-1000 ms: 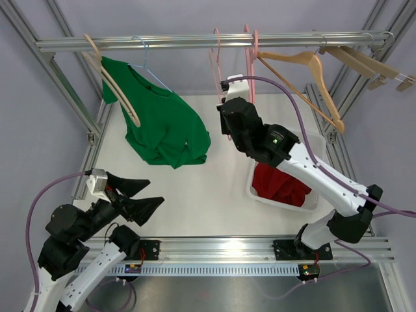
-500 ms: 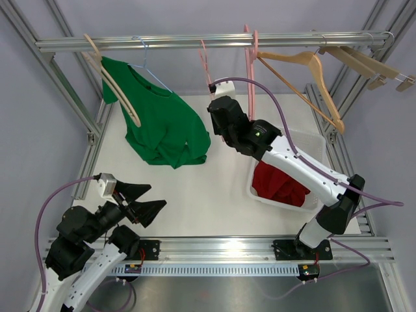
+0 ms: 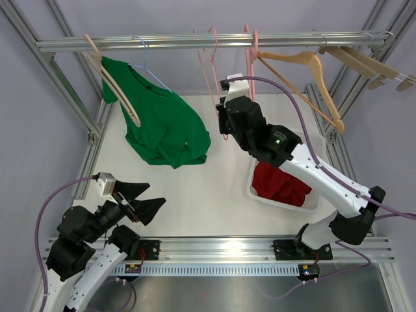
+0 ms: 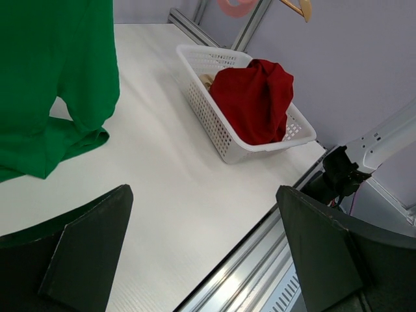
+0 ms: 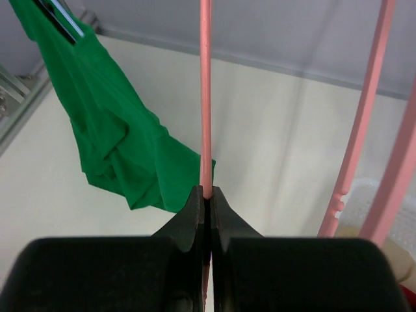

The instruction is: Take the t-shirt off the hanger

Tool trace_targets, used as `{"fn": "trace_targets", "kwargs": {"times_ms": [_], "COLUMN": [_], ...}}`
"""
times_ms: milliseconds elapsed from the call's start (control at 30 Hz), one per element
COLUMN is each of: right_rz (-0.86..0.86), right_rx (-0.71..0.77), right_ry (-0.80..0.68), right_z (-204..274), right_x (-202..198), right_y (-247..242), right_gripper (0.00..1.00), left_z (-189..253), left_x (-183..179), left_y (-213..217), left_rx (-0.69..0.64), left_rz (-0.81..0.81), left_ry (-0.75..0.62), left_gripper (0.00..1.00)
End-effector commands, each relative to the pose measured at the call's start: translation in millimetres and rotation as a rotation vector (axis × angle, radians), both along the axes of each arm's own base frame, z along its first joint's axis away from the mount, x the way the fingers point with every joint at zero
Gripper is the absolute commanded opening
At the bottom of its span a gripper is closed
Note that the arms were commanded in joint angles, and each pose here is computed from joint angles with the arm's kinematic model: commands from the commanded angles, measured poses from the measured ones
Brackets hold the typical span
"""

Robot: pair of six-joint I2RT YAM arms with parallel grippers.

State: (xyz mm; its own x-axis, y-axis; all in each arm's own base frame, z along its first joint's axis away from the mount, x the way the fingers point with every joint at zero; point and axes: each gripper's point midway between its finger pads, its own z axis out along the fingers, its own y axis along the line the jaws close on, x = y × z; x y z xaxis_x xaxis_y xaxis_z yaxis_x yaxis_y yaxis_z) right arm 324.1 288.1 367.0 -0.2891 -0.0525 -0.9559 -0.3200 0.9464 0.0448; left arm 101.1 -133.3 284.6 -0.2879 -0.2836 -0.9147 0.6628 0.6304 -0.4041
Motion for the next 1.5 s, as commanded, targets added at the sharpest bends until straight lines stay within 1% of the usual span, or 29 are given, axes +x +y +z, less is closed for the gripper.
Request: {"fn": "trace_targets", "kwargs": {"times_ms": [0,67,167,333,567,733,867,933,1000,1033,1100,1133,1200,1267,1333,1467], "right_rz": [0.030,0.034,0.023,0.010,-0.003,0.010,0.024,0.032,0.032,0.030,0.032,0.035,0.030,0.021,0.015,-0.007], "right_rx": [0.095,0.096,0.085,0.080,0.063,0.069,0.122,0.120,0.118,0.117,0.114,0.119,0.123,0.124,0.126,0.124], "right_ry": [-0.098,-0.111,-0.109,-0.047,0.001,0.029,0.029,0.033,0.033,0.030,0.020,0.015,-0.004,-0.019,-0.030,-0.067], "right_z": [46,51,47,22,0,-11,-6,-8,-6,-5,0,3,14,21,28,43], "right_x": [-5,-3,9,35,51,47,37,33,29,28,27,26,23,21,18,12], "right_y": [1,2,3,3,5,7,4,5,4,3,1,0,-4,-9,-13,-24], "right_gripper": [0.00,0.00,0.00,0.00,0.00,0.00,0.00,0.02,0.06,0.12,0.20,0.28,0.33,0.34,0.39,0.61], "left_z": [5,5,5,5,5,6,6,6,5,5,6,6,5,5,5,5], "left_x": [3,4,4,4,5,5,6,6,7,7,8,8,7,8,8,9], "left_y": [-1,-1,-1,0,0,1,2,2,2,1,2,2,2,2,2,2], "left_rx": [0.002,0.001,0.002,0.002,0.002,0.001,-0.001,0.001,0.003,0.003,0.003,0.003,0.003,0.004,0.004,0.005], "left_rz": [0.000,0.006,0.006,0.010,0.013,0.020,0.026,0.026,0.029,0.027,0.030,0.030,0.032,0.033,0.033,0.036], "left_ry": [-0.034,-0.035,-0.035,-0.037,-0.037,-0.039,-0.043,-0.043,-0.039,-0.039,-0.040,-0.040,-0.040,-0.039,-0.039,-0.036], "left_gripper": [0.99,0.99,0.99,0.99,0.99,0.99,0.99,0.99,0.99,0.99,0.99,0.99,0.99,0.99,0.99,0.99]}}
